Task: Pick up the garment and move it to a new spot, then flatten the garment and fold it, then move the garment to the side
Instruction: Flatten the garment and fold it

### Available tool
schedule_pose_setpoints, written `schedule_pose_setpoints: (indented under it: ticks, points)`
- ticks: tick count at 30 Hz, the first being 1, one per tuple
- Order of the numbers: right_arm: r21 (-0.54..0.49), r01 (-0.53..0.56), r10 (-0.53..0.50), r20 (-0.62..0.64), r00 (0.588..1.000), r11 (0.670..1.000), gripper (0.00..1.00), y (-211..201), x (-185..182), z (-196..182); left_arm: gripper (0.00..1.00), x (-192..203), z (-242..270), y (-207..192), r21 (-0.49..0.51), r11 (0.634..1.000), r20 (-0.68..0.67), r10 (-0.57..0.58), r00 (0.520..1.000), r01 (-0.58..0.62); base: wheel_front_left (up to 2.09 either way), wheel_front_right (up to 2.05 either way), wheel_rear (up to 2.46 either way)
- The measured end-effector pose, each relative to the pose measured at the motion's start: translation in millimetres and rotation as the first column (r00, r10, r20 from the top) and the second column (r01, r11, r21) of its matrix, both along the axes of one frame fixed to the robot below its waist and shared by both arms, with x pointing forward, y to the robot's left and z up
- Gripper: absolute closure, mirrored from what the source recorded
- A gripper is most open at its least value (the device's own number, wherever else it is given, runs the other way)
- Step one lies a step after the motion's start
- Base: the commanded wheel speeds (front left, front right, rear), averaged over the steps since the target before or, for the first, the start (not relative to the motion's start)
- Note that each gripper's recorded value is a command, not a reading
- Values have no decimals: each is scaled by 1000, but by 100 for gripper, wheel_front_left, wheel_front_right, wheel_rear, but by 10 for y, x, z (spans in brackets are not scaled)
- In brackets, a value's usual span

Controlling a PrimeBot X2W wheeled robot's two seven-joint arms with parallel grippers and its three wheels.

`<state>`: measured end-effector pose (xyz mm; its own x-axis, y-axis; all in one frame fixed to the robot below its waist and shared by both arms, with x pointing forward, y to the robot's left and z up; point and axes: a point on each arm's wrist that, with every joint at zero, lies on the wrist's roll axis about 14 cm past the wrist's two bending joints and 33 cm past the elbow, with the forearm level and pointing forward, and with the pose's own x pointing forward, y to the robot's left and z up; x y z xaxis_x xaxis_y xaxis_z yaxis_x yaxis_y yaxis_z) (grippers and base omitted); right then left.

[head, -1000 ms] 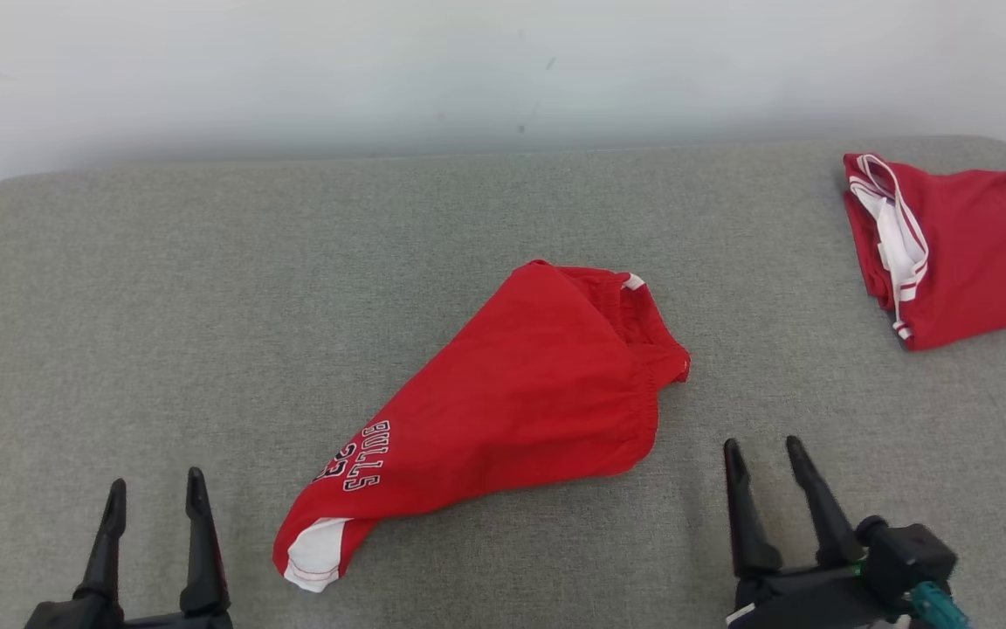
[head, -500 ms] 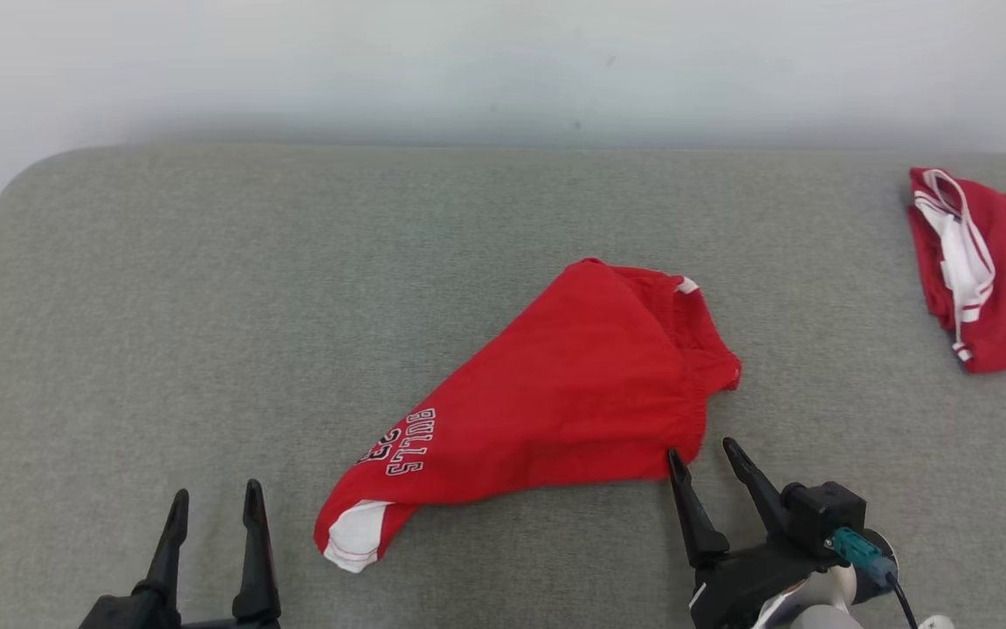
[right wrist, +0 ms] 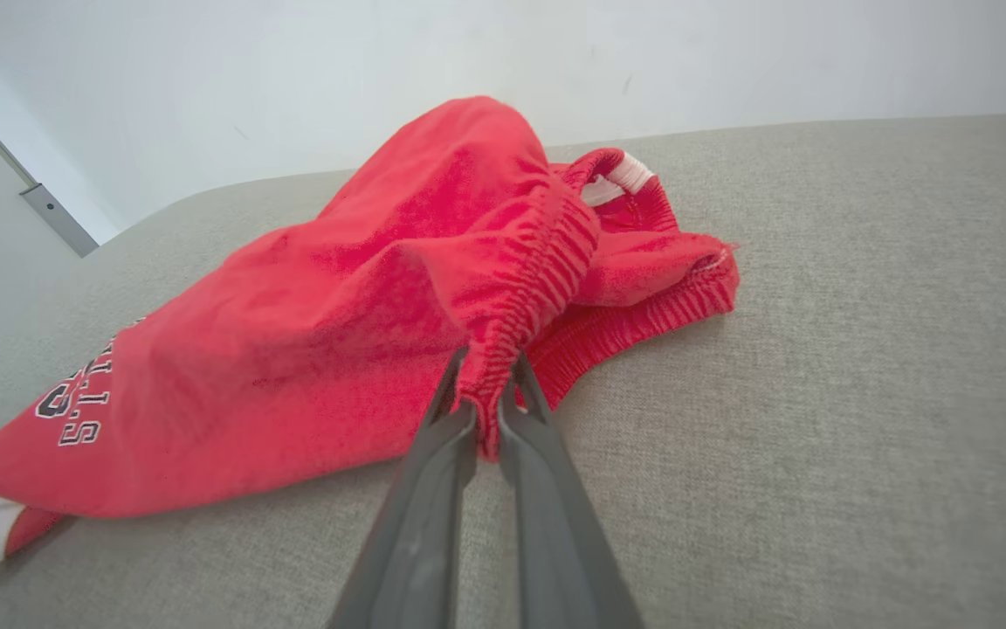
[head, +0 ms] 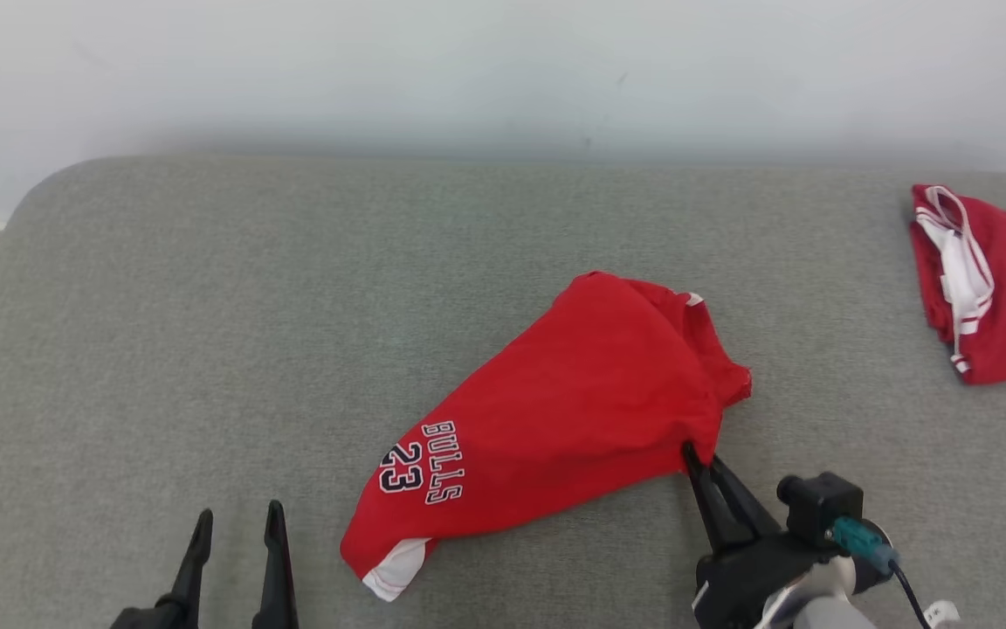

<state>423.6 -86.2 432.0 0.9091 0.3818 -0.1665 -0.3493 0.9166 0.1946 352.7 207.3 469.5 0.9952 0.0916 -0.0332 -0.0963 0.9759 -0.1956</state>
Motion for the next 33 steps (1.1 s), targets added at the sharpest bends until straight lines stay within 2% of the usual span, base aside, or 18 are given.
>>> schedule_pose_setpoints:
  ticks: [5,9,14,15,16,17,27,31,33]
  points:
    - [-42,4,-3,33,999,999,100,-189,-237,40,0,0,-85,-143,-13,999,-24,-45,999,44,0,0,0]
    - [-62,48,-45,48,998,997,100,-455,-461,62,0,49,-104,-273,-26,996,-28,-84,996,83,0,0,0]
    - [-71,122,-122,6,993,990,100,-741,-818,-59,0,114,-104,-405,-38,992,-26,-119,993,118,0,0,0]
    - [-72,128,-129,-7,992,989,89,-758,-879,-95,0,125,-105,-421,-40,992,-26,-123,992,122,0,0,0]
    - [-72,129,-131,-23,991,989,51,-759,-935,-137,0,136,-110,-434,-42,991,-27,-127,992,125,0,0,0]
    - [-70,130,-133,-33,991,989,0,-760,-972,-161,0,145,-121,-452,-44,990,-30,-132,991,130,0,0,0]
    - [-23,146,-144,79,986,989,0,-797,-791,206,0,141,-149,-432,-40,991,-39,-128,991,126,0,0,0]
    - [-49,129,-123,118,985,990,0,-837,-683,316,0,114,-124,-380,-38,993,-32,-112,993,111,0,0,0]
    - [-79,106,-98,96,991,991,0,-837,-598,291,0,90,-119,-362,-38,994,-31,-106,994,105,0,0,0]
